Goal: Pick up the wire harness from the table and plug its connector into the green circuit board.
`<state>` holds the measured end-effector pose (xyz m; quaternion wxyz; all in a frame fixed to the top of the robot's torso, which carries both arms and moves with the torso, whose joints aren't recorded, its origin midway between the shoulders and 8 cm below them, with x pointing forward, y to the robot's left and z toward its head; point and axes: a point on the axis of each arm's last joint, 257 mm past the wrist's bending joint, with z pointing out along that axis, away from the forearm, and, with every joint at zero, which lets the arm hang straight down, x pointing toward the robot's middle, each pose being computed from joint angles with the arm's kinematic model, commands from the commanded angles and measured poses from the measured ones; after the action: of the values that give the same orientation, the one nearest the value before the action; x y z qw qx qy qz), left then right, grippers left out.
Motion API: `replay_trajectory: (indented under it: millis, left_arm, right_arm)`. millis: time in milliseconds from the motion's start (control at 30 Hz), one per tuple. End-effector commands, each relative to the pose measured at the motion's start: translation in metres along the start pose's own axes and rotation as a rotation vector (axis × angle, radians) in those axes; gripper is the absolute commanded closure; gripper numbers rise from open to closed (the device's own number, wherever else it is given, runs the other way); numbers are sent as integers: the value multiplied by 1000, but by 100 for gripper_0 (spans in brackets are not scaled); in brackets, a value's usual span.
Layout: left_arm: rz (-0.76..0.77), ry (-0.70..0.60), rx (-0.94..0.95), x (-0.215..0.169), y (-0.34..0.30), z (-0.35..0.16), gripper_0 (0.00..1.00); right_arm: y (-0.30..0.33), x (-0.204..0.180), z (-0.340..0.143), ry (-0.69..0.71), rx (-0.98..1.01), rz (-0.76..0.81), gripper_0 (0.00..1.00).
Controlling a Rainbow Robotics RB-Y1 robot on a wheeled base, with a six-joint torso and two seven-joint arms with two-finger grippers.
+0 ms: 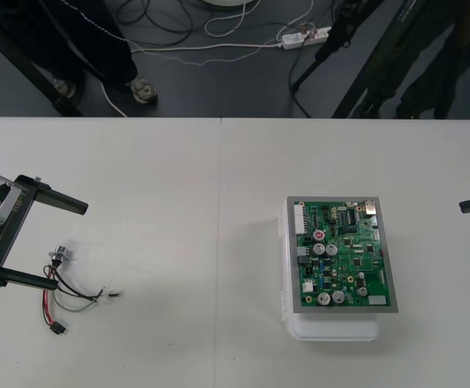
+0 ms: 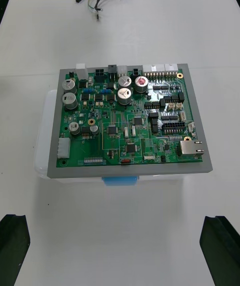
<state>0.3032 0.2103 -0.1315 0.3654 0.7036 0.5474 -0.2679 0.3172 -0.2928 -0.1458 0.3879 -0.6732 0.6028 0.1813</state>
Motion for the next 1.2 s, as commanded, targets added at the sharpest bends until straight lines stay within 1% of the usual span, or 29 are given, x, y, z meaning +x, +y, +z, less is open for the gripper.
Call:
replay_trajectory:
  millis: [33,1200]
  left_arm:
    - [-38,-1,-22,-3,4,-4,0]
    - [-38,-1,-22,-3,4,-4,0]
  right_arm:
    - [8,4,-1,28,-31,45,0]
    - [8,4,-1,28,-31,45,0]
